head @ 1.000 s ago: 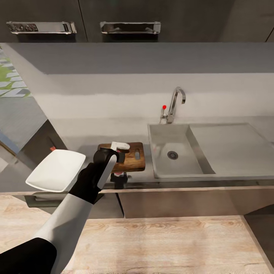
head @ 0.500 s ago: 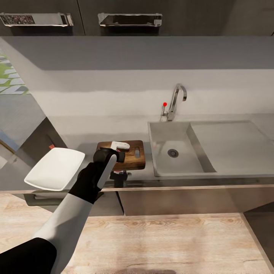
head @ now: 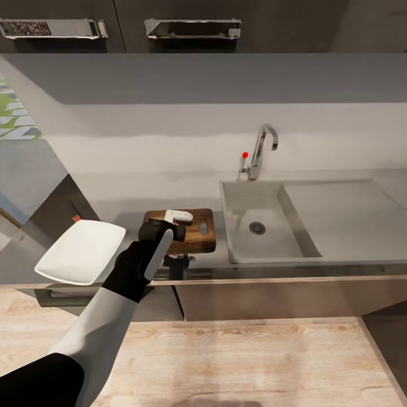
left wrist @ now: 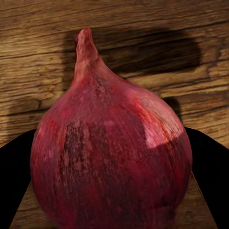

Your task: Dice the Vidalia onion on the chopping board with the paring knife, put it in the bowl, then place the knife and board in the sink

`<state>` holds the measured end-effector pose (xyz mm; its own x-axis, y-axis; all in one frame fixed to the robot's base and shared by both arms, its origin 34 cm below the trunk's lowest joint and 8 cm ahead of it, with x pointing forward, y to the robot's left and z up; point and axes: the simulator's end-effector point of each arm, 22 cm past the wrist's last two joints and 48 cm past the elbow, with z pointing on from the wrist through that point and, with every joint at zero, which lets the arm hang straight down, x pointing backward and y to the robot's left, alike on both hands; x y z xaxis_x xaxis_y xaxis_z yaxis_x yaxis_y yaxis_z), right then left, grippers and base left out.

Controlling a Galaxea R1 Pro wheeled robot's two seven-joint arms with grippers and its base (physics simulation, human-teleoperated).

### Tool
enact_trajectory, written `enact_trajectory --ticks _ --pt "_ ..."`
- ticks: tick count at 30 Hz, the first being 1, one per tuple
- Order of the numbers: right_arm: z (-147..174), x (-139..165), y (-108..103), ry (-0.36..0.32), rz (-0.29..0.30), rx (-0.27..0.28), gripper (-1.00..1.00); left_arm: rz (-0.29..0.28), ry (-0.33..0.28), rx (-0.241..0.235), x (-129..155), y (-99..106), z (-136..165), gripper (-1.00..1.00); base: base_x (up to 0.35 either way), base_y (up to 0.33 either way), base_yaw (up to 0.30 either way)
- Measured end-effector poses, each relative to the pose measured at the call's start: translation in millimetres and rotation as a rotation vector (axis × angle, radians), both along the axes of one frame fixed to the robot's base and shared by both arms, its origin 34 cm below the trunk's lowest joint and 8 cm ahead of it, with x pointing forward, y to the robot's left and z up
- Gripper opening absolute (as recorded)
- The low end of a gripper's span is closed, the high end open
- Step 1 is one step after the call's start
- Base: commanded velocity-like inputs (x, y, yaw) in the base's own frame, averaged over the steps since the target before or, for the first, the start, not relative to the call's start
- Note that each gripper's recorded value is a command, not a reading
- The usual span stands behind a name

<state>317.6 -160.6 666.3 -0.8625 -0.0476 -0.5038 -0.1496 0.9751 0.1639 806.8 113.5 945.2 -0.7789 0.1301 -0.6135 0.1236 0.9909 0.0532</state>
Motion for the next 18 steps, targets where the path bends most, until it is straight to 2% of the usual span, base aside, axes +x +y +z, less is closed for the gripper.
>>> enact_trajectory --ticks 18 --pt "-0.1 0.0 0.7 0.001 -0.002 0.002 1.00 0.000 -0.001 -0.001 0.4 0.1 -0.1 -1.00 0.004 0.000 0.000"
